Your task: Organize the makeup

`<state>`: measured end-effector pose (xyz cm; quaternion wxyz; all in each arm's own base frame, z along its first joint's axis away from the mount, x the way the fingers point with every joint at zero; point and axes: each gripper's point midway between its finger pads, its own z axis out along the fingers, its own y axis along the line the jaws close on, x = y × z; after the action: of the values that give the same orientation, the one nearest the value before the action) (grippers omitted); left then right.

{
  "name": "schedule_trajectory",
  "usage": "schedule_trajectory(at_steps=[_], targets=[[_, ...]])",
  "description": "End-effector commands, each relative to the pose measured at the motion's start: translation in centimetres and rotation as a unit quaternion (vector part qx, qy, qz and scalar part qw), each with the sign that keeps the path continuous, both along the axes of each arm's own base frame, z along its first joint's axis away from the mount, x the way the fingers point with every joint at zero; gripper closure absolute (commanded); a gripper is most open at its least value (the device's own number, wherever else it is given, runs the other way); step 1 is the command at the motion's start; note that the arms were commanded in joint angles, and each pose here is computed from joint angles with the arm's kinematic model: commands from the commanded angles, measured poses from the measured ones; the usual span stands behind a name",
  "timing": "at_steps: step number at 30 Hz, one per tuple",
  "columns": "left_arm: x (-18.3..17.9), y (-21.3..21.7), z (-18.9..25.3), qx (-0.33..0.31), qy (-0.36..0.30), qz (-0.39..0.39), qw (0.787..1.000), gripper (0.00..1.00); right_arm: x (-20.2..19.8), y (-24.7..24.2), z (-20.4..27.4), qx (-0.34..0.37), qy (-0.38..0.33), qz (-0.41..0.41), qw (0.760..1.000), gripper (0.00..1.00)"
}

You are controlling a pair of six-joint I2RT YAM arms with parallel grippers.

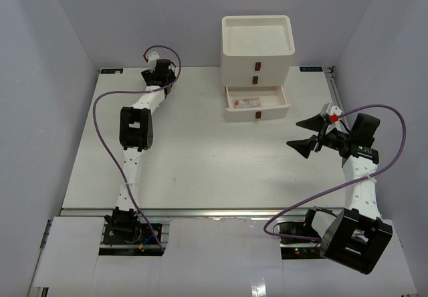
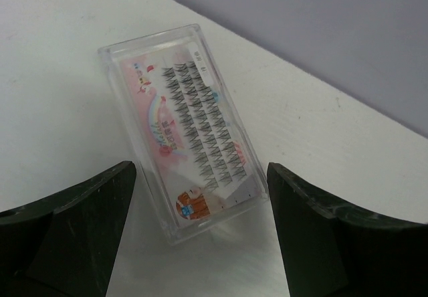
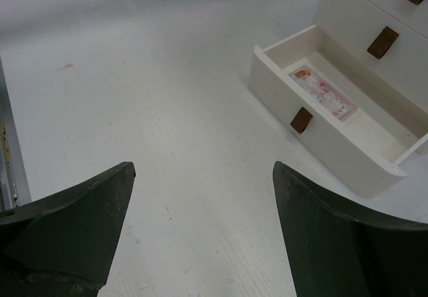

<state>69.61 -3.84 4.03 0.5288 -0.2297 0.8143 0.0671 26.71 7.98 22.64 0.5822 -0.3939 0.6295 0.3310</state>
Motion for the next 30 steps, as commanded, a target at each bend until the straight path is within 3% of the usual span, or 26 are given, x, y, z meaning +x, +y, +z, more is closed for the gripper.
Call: schedule_trajectory(at_steps=[1,10,22,27,30], targets=[[-4.9,0.4,-3.8,-0.005,0.097,-0.012,0.995,0.09,-0.1,0.1,1.9,-0.005,-0.03,0.009,1.0,0.1],[-9.3,2.7,-1.9,-0.033,0.095,-0.015,0.995,0.04,-0.4,0.4,2.3,-0.003,-0.038,0.016,0.999,0.1],[-6.8,2.3,-0.2,-0.06,0.099,-0.161,0.98,0.02,-0.6,0.6,2.3,-0.005,-0.041,0.019,0.999,0.1],[-6.5,-0.8,1.2,-0.087,0.083,-0.252,0.96,0.02,-0.5,0.5,2.2,-0.006,-0.041,0.018,0.999,0.1],[-6.1,-0.8,1.3,-0.093,0.078,-0.247,0.961,0.02,-0.5,0.5,2.2,-0.007,-0.041,0.017,0.999,0.1]])
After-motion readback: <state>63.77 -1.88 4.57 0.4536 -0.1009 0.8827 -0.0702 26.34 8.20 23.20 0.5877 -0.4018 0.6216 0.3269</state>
